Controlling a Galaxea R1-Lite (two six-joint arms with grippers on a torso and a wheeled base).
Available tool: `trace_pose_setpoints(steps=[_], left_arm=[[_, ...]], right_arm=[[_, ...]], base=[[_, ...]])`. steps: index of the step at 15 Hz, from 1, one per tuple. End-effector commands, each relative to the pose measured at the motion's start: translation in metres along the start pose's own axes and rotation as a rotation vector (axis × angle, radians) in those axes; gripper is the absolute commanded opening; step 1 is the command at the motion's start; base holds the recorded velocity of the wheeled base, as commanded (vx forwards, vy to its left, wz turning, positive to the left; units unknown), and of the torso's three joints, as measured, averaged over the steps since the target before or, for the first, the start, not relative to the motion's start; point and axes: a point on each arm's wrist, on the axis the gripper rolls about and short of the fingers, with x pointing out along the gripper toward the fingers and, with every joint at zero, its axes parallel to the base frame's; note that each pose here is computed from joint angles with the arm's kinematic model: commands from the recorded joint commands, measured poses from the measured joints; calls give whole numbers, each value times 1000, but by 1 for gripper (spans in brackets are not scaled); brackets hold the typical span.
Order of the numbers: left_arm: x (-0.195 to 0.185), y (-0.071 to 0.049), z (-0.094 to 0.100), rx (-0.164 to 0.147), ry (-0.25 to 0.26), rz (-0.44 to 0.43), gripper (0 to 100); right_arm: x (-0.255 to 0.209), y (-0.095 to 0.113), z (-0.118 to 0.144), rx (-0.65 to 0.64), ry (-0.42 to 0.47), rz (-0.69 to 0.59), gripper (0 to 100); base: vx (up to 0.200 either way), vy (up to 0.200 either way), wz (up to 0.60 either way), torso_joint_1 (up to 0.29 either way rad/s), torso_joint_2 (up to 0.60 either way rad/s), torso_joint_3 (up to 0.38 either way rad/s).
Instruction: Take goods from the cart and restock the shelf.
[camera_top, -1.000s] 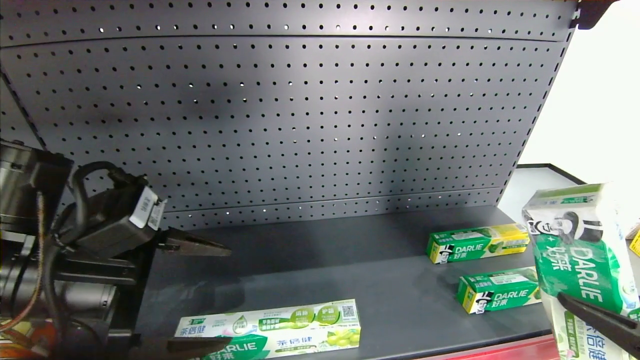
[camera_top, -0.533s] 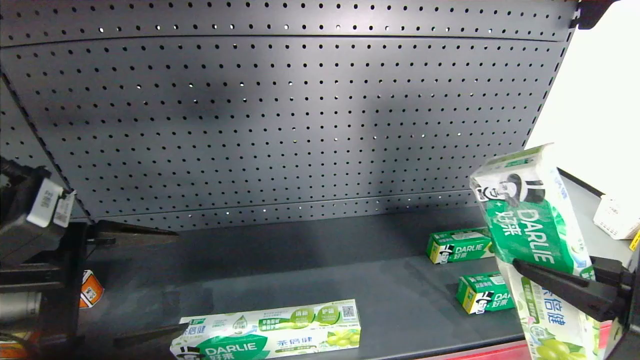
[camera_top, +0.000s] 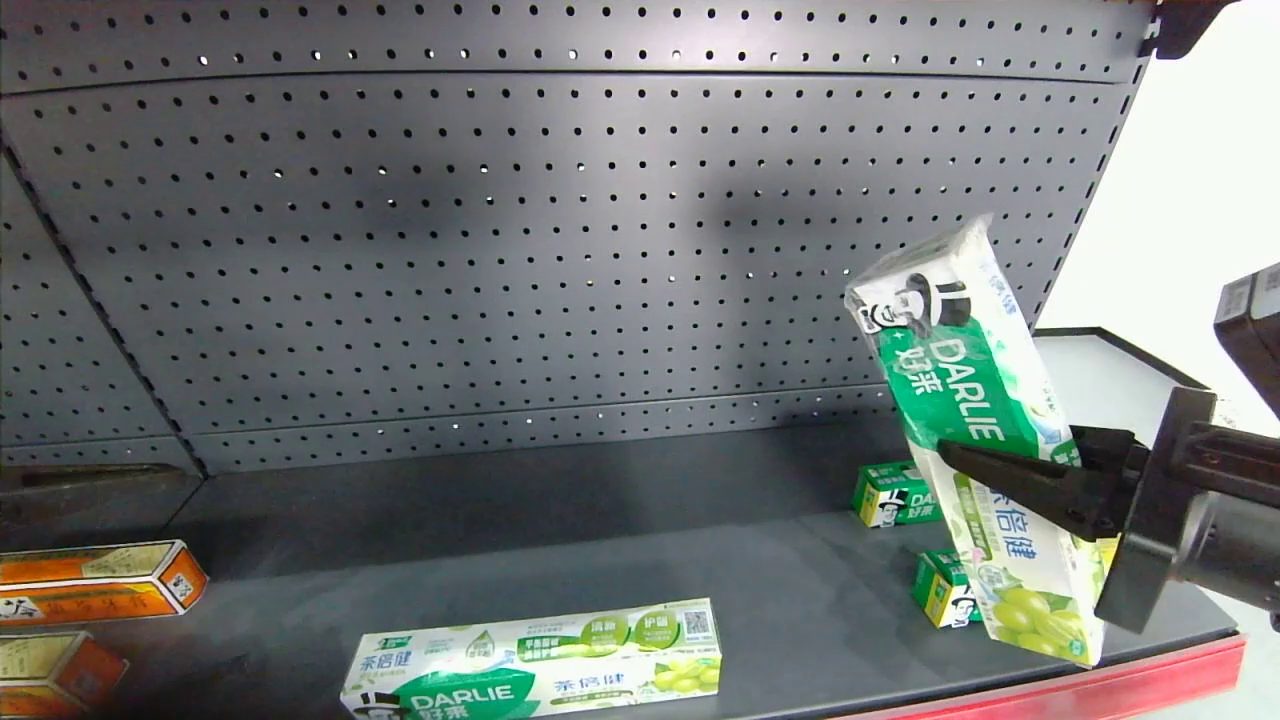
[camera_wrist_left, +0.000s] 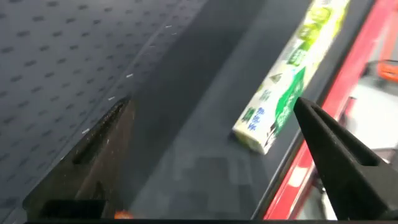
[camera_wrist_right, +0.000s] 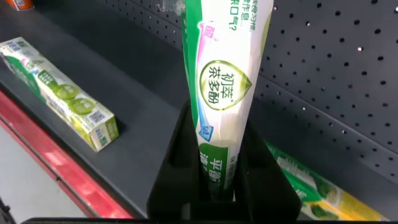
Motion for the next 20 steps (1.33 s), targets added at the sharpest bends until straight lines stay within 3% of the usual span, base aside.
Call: trace_pose_setpoints(steps=[1,2,4,6,9,12,13,14,15,16,18,19,20], left_arm=[[-18,-17,-3,28,-19,77,100],[-23,-23,-4,37,-28,95,100],[-28,-29,-4,16,-43,116,100],[-35,-39,-7,32,-52,159,100],[-36,-40,-7,25,-55,160,100],[-31,-50,-25,-6,-28,139,100],[-38,-73,-40,9,-47,159,100],[-39,-80,-45,7,-54,166,100],[-42,-93,-57,-25,-65,189,100],[-42,-99,-62,-42,-67,203,100],[-43,-114,-78,-155,-84,254,100],[-49,-126,-81,-249,-151,320,100],[-52,-133,-85,-289,-187,340,100]], right_arm=[[8,1,-2,-1,14,6,0],[6,1,-3,-1,15,3,0],[4,1,-4,-1,12,1,0],[3,0,-4,-1,11,-1,0],[2,0,-3,-1,7,-2,0],[2,0,0,-3,-3,-7,0],[-2,-1,1,-3,-12,-11,0],[-3,-1,0,-3,-10,-12,0],[-4,-1,-1,-3,-8,-13,0],[-4,-1,0,-3,-10,-13,0],[-2,-1,1,-3,-11,-12,0],[-2,-1,1,-3,-14,-14,0],[-2,-1,1,-3,-14,-14,0]], base=[[0,0,0,0,0,0],[0,0,0,0,0,0],[0,0,0,0,0,0],[0,0,0,0,0,0],[0,0,0,0,0,0],[0,0,0,0,0,0],[0,0,0,0,0,0],[0,0,0,0,0,0],[0,0,0,0,0,0],[0,0,0,0,0,0],[0,0,0,0,0,0],[0,0,0,0,0,0],[0,0,0,0,0,0]])
